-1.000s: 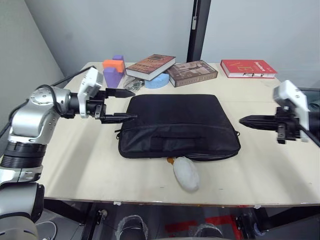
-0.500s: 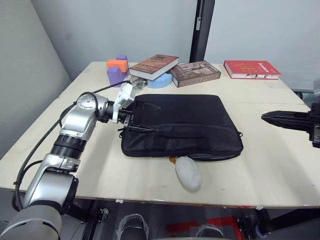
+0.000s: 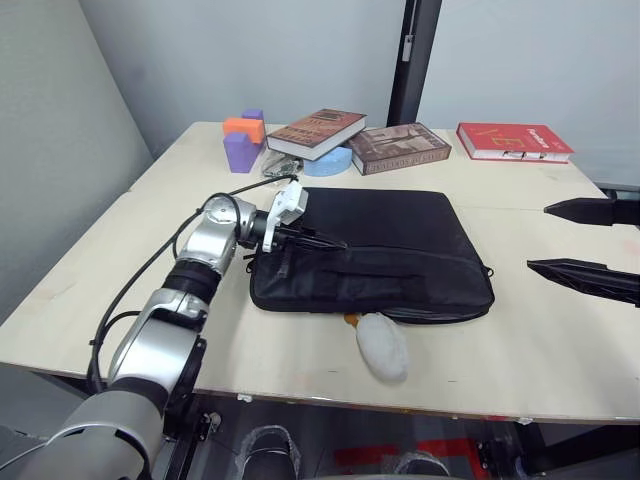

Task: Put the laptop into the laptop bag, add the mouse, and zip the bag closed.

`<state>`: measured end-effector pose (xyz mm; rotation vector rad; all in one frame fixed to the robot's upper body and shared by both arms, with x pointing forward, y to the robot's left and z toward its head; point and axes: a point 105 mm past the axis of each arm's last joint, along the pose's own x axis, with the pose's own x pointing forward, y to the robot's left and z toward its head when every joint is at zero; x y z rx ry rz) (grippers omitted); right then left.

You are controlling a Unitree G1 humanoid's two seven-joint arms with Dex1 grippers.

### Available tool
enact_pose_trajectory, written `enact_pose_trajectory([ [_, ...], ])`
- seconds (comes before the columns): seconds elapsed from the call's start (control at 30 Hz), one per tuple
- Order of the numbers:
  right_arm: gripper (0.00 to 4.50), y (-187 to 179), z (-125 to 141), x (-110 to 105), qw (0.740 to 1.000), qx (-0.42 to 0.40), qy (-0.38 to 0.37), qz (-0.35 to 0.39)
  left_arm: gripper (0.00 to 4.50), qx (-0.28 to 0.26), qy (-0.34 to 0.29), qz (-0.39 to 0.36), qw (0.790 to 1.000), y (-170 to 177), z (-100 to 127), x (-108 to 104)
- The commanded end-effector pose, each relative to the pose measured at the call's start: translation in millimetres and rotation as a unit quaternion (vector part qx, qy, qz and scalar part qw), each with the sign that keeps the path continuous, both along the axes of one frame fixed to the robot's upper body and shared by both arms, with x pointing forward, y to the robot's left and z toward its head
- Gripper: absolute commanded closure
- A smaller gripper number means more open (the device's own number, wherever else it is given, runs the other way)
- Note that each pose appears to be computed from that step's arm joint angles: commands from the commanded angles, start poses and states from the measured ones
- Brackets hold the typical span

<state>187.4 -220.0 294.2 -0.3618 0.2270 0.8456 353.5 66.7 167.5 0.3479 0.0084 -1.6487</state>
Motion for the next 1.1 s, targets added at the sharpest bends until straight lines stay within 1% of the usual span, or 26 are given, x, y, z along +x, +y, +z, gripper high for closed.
enact_pose_trajectory([
  [0.03,0.0,4.0,7.7,-6.8,1.0,-0.005,-0.016,0.005,4.47,0.025,-0.008,0.006,1.0,-8.5,-10.0,7.9],
  [0.1,0.0,7.5,4.1,-7.0,1.0,-0.002,-0.01,0.009,4.47,0.034,-0.001,0.018,0.999,-14.9,-19.4,11.3],
  [0.17,0.0,13.7,-2.9,-5.4,1.0,0.006,0.003,0.016,4.47,0.037,0.006,0.009,0.999,-21.4,-26.0,9.2],
  [0.33,0.0,42.5,-35.5,-0.5,0.995,0.04,0.072,0.062,4.47,0.063,0.007,0.025,0.998,-22.4,-44.7,11.5],
  [0.4,0.0,58.6,-51.3,1.6,0.992,0.044,0.085,0.081,4.47,0.059,0.012,0.036,0.998,-21.5,-45.9,13.6],
  [0.53,0.0,82.5,-78.9,8.6,0.988,0.058,0.11,0.093,4.47,0.061,0.009,0.04,0.997,-18.3,-48.4,14.3],
  [0.7,0.0,93.4,-111.1,24.0,0.984,0.06,0.146,0.078,4.47,0.059,0.008,0.043,0.997,-14.2,-48.3,14.5],
  [0.87,0.0,99.2,-131.4,36.7,0.981,0.059,0.169,0.07,4.47,0.059,0.003,0.046,0.997,-10.1,-48.5,14.8],
  [1.1,0.0,105.6,-154.0,40.3,0.975,0.063,0.202,0.066,4.47,0.065,0.002,0.046,0.997,-4.4,-50.3,13.8],
])
